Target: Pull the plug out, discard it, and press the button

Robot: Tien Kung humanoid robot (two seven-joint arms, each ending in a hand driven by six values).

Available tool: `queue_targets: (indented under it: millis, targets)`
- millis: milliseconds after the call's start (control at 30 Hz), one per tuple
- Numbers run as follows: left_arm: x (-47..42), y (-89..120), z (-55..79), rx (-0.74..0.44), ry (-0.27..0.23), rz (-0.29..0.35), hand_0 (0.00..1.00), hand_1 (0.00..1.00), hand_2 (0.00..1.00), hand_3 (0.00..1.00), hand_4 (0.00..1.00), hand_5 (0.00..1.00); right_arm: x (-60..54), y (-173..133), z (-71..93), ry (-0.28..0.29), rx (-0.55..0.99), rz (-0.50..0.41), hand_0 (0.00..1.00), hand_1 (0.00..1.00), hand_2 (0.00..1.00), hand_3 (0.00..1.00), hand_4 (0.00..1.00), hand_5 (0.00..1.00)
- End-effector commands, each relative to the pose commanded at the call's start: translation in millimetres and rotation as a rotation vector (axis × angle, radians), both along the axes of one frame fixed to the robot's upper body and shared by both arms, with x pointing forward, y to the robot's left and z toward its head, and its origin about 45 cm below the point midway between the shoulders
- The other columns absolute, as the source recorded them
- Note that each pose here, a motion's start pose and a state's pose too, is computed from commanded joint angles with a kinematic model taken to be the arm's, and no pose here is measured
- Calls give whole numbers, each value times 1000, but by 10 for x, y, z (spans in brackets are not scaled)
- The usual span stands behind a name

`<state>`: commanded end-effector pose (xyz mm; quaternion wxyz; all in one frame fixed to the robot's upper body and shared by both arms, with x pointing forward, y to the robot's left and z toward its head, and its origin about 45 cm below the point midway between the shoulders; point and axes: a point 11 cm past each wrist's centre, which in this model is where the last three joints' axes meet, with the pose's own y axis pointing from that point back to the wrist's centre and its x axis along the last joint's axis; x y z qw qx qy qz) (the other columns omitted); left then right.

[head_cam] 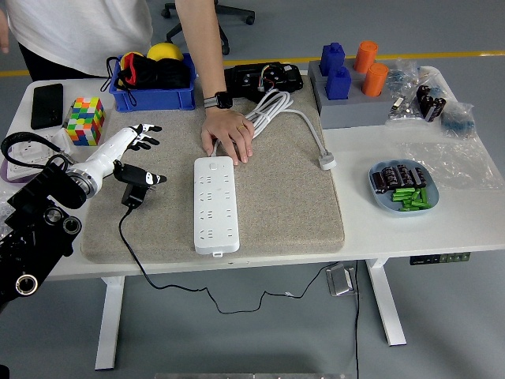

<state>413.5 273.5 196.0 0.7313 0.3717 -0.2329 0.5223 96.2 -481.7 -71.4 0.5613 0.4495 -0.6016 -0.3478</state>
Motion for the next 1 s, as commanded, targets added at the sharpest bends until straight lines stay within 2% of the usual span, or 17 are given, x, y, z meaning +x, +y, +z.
queue_targets:
  millis: [33, 200, 233, 400, 433, 600, 633, 800, 833, 1000]
  targets:
    - [12, -27, 6, 3, 3, -8, 630, 550, 564, 843, 787, 2, 5, 1, 1, -1, 0, 1, 753, 701, 710, 723, 789, 607]
    - [101, -173, -16, 46, 28, -43, 630, 550, 564, 843, 787, 2, 16, 2, 3, -2, 0, 4, 753, 701, 710, 723, 789, 607]
    - [122, -214, -26, 48, 33, -52, 278, 367, 358, 730, 589, 2, 7, 0, 2, 0, -1, 4, 752, 701, 710, 723, 789, 608]
    - [183, -338, -77, 71, 59, -79, 278, 367, 358, 730, 589, 2, -40, -11, -5, 9, -3, 1, 752, 701, 710, 723, 789, 608]
    - [195, -359, -85, 79, 64, -81, 128, 145, 179, 662, 242, 2, -47, -12, -6, 10, -3, 0, 752, 701, 711, 723, 788, 609]
    - [253, -489, -94, 141, 81, -94, 128, 145, 179, 662, 242, 2, -51, -4, -10, 10, 0, -2, 752, 701, 711, 723, 788, 609]
    - [259, -508, -95, 151, 83, -97, 72, 42, 122, 658, 94, 2, -51, -2, -11, 9, 0, -3, 751, 701, 710, 723, 789, 610]
    - [297, -639, -119, 240, 98, -123, 72, 42, 122, 658, 94, 2, -54, 10, -18, 9, 3, -4, 751, 701, 710, 723, 789, 610]
    - [299, -655, -123, 253, 101, -126, 61, 25, 112, 661, 8, 2, -54, 11, -18, 9, 3, -5, 753, 700, 710, 723, 789, 611]
    - [311, -743, -191, 311, 121, -144, 61, 25, 112, 661, 8, 2, -55, 12, -19, 8, 4, -6, 753, 700, 710, 723, 789, 611]
